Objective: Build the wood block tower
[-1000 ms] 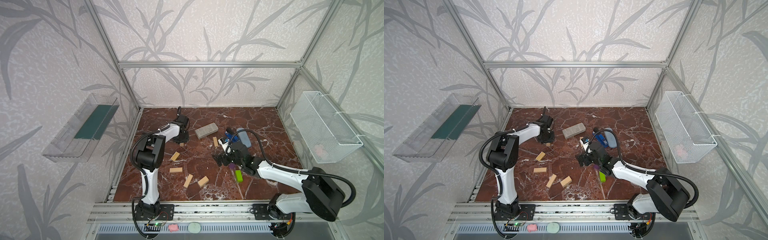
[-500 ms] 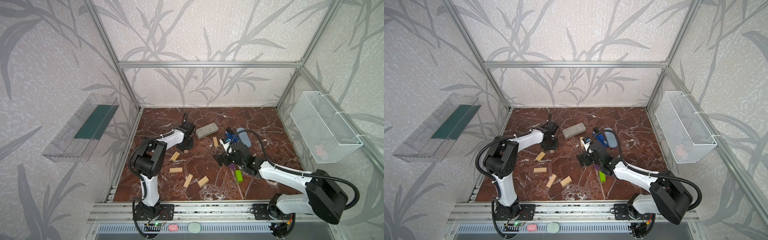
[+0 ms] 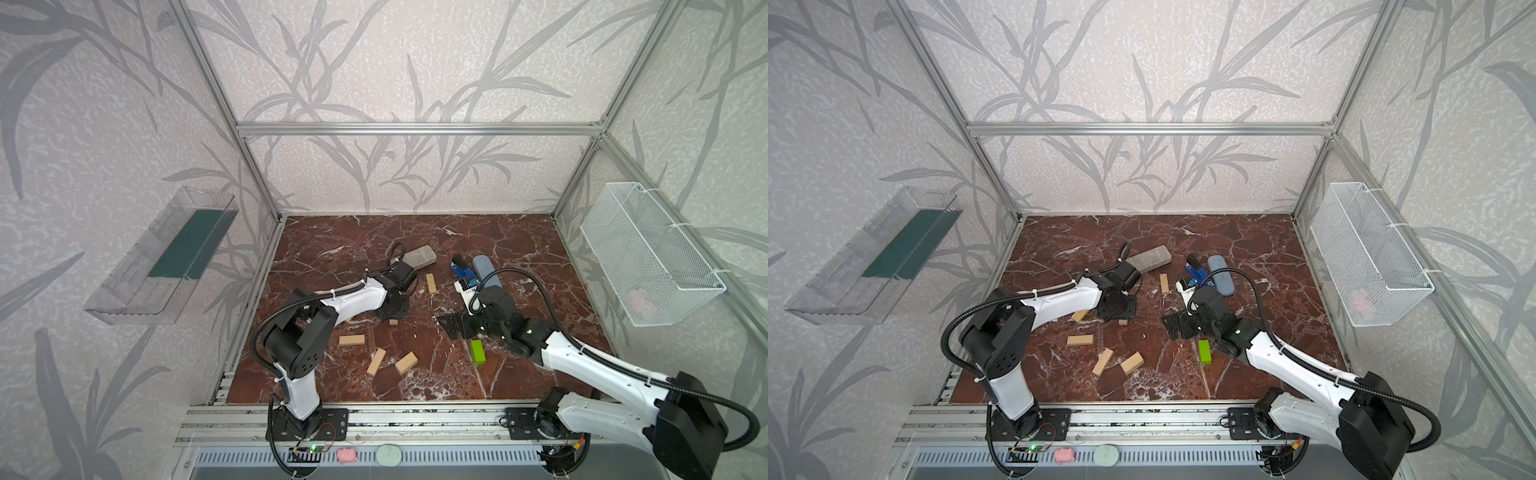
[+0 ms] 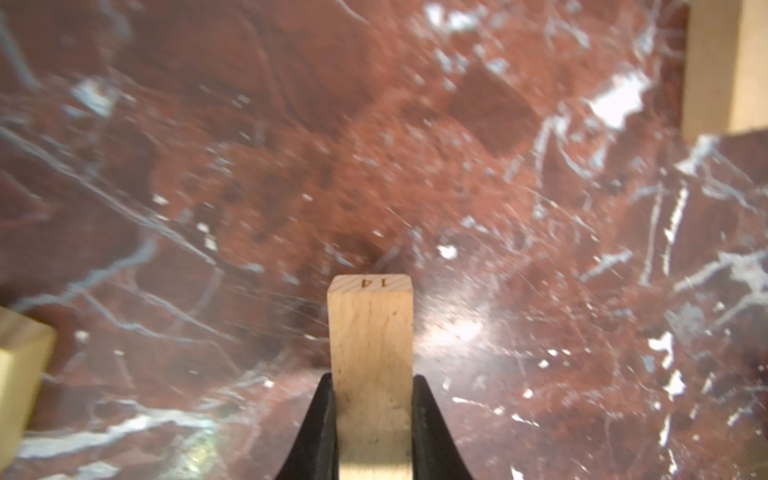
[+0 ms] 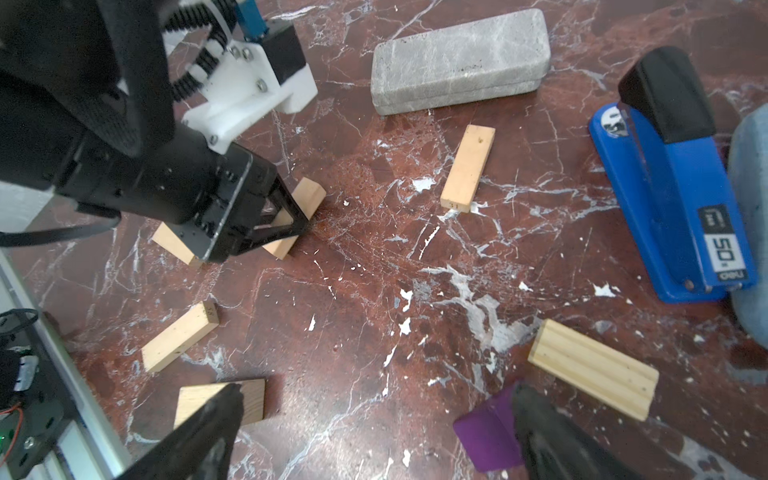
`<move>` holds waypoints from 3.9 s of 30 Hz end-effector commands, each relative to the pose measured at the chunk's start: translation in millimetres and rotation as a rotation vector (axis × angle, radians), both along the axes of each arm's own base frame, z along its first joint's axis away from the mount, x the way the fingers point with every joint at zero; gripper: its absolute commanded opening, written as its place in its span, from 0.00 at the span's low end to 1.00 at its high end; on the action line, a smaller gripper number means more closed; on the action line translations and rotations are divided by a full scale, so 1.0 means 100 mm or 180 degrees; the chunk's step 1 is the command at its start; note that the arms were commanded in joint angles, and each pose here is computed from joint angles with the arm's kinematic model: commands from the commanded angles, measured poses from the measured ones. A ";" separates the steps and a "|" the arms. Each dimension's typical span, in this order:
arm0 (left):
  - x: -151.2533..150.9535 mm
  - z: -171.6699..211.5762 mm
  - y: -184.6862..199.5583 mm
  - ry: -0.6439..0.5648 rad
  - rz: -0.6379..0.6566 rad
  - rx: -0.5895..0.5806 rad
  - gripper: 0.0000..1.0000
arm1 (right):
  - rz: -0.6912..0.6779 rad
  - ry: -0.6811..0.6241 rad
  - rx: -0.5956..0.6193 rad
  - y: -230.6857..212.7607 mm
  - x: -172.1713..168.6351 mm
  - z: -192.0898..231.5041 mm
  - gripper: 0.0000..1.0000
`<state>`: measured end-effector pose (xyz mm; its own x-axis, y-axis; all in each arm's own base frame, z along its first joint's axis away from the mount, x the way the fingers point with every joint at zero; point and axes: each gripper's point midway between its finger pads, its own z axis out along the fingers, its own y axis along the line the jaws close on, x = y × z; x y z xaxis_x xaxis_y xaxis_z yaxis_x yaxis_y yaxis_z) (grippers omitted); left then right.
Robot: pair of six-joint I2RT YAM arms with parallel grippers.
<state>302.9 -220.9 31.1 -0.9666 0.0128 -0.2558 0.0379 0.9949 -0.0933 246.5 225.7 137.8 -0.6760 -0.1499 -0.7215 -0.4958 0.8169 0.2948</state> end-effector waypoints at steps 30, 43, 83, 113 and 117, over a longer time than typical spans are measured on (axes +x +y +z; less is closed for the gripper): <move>0.08 -0.13 -0.27 -0.0182 0.0076 0.0219 0.23 | -0.0201 0.0344 0.0131 -0.29 -0.22 -0.07 0.99; 0.13 -0.04 -0.27 -0.0264 0.0110 0.0267 0.41 | -0.0073 0.0280 0.0080 -0.27 -0.23 -0.02 0.99; -0.20 0.92 0.57 -0.1297 0.0396 -0.0599 0.97 | -0.0417 0.0641 -0.1133 0.37 1.33 -0.45 0.86; -0.07 0.84 0.62 -0.1210 0.0697 -0.0845 1.00 | -0.0585 0.1013 -0.1308 0.39 1.71 -1.14 0.48; -0.06 0.86 0.57 -0.1200 0.0637 -0.0887 1.00 | -0.0473 0.1018 -0.1313 0.45 1.73 -1.17 0.48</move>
<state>292.2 -159.8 112.7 -0.7881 -0.2716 -0.5523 -0.0750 0.9330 -0.3519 413.6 262.2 23.4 -0.8941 -0.2398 -0.3782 -0.2733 0.9612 0.0365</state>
